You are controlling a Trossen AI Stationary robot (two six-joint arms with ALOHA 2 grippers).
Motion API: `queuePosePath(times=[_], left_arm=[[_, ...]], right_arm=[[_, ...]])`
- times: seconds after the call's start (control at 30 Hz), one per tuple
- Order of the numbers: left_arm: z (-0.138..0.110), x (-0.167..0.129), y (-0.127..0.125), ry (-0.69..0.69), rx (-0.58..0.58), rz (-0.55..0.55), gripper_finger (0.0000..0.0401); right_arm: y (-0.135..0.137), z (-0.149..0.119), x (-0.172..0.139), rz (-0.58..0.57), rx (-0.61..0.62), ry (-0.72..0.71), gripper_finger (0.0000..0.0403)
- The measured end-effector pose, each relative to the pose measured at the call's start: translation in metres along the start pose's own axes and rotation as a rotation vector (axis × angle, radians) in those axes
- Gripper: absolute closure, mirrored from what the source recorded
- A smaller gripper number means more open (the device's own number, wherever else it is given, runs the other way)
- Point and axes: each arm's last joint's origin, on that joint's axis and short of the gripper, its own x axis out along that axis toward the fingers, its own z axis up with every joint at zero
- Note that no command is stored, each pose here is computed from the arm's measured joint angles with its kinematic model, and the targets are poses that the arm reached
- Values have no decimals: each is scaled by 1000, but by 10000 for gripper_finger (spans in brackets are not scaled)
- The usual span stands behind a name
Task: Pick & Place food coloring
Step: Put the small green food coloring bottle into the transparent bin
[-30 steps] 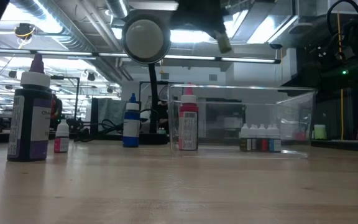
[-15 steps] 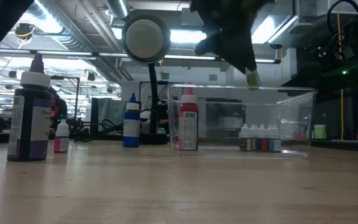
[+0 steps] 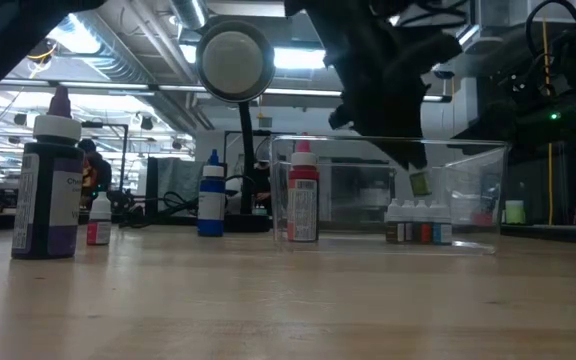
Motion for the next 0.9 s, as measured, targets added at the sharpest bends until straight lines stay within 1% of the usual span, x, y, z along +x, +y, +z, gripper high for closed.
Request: queuePosePath(times=[0.17, 0.47, 0.77, 0.9], left_arm=[[1, 2, 2, -4, 28, 10, 343], [4, 4, 15, -4, 39, 28, 343], [3, 4, 15, 6, 75, 18, 343], [-1, 12, 14, 28, 98, 14, 343]], right_arm=[[0, 0, 0, 0, 0, 0, 8], [0, 0, 0, 0, 0, 0, 8], [0, 0, 0, 0, -1, 0, 8], [0, 0, 0, 0, -2, 0, 8]])
